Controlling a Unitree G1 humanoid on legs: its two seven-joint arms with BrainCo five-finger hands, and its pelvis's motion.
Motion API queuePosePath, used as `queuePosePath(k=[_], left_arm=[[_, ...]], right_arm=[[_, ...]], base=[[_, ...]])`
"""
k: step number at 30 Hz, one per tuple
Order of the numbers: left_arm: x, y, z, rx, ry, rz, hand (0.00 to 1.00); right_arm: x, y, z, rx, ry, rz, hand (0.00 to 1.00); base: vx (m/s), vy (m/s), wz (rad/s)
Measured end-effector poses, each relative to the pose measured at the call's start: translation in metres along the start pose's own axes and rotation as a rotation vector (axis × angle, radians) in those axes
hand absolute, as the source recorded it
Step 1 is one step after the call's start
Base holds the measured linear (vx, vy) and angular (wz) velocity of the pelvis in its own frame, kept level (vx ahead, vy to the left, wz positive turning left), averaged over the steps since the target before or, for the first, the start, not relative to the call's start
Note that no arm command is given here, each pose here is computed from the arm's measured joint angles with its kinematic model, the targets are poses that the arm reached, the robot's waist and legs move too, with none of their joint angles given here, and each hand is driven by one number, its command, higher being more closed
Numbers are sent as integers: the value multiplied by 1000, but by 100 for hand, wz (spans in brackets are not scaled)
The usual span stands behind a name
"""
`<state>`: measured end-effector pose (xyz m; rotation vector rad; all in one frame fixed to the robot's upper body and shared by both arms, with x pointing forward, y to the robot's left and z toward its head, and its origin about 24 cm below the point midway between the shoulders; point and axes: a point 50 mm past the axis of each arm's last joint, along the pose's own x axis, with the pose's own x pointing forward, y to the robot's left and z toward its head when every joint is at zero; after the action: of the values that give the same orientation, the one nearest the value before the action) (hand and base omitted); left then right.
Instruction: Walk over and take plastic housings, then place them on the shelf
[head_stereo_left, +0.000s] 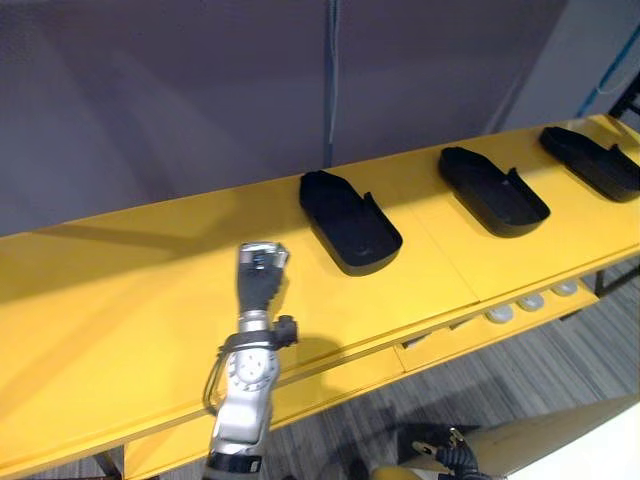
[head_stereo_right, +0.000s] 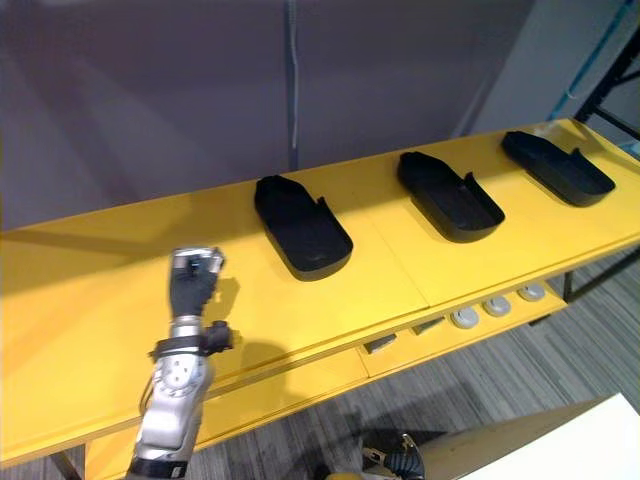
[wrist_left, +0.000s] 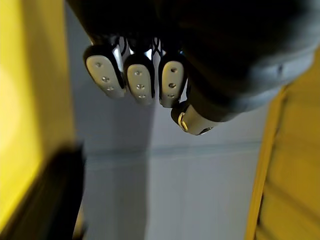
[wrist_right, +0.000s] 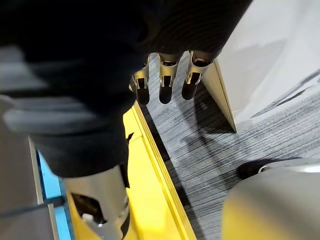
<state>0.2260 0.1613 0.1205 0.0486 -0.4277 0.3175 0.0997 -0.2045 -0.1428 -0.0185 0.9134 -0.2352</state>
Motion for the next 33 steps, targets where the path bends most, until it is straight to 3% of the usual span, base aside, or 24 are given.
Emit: queuePosePath(k=[7,11,15,21,25,33], left_arm=[[-36,76,-9,91,92,337,100],[-78,109,-53,186,365,458,100],[-124,116,-103,220,696,448,100],[-133,124,-121,244,750,452,100],[-144,122,-144,231,857,458,100],[-147,124,-149,212,868,492,100]], right_arm=[[-5,-2,-12,-17,32,-4,0],[-7,-2,-14,-61,31,9,0],[-7,12,-6,-102,-3,68,0],[-8,33,1,-89,-35,124,0],[-7,32,4,-61,-42,93,0],[-4,20,0,-48,-12,38,0]], base=[[-30,7,22],[-29,8,27],[-30,9,7],[-7,5,3],[-53,-14,-2],[-20,-17,-4]])
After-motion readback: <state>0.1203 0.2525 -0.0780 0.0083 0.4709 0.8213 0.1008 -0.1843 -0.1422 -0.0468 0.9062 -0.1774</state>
